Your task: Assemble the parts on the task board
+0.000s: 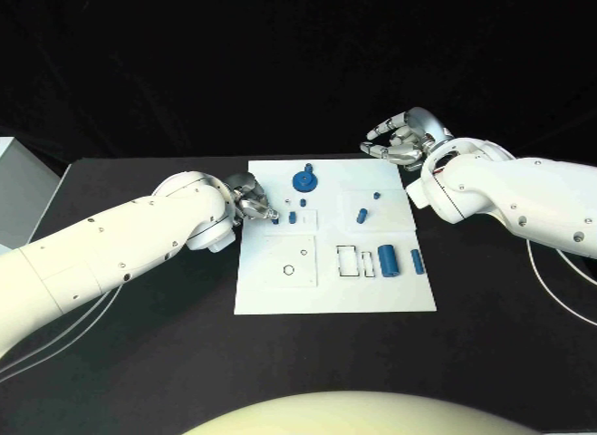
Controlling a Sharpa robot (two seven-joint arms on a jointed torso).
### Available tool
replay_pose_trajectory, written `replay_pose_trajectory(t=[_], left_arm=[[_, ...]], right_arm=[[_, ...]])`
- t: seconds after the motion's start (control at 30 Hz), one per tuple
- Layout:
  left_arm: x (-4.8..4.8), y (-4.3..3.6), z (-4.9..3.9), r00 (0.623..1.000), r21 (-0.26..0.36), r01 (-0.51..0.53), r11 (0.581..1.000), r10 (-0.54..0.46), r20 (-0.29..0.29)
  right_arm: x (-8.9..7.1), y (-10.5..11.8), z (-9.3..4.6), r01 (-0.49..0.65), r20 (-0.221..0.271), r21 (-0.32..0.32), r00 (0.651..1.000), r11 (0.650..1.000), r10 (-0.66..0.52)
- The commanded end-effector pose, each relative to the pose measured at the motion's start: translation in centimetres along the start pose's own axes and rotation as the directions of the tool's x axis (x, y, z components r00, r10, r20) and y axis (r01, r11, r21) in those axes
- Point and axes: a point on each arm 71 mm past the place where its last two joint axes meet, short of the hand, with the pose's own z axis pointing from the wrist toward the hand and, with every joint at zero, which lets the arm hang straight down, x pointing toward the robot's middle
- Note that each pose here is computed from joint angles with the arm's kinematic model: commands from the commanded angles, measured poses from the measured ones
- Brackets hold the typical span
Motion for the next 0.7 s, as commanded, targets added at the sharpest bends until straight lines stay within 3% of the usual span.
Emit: replay_pose_trajectory(t=[0.03, 0.7], left_arm=[[1.12, 0.03, 0.12, 0.999, -0.008, -0.004, 1.0, 0.003, -0.054], [1.28, 0.14, 0.2, 0.998, -0.013, -0.004, 1.0, 0.003, -0.065]], right_arm=[[0.08, 0.12, -0.02, 0.004, -0.008, -0.015, 1.0, 1.0, -0.005], [0.05, 0.1, -0.05, 0.002, -0.008, -0.014, 1.0, 1.0, -0.003]])
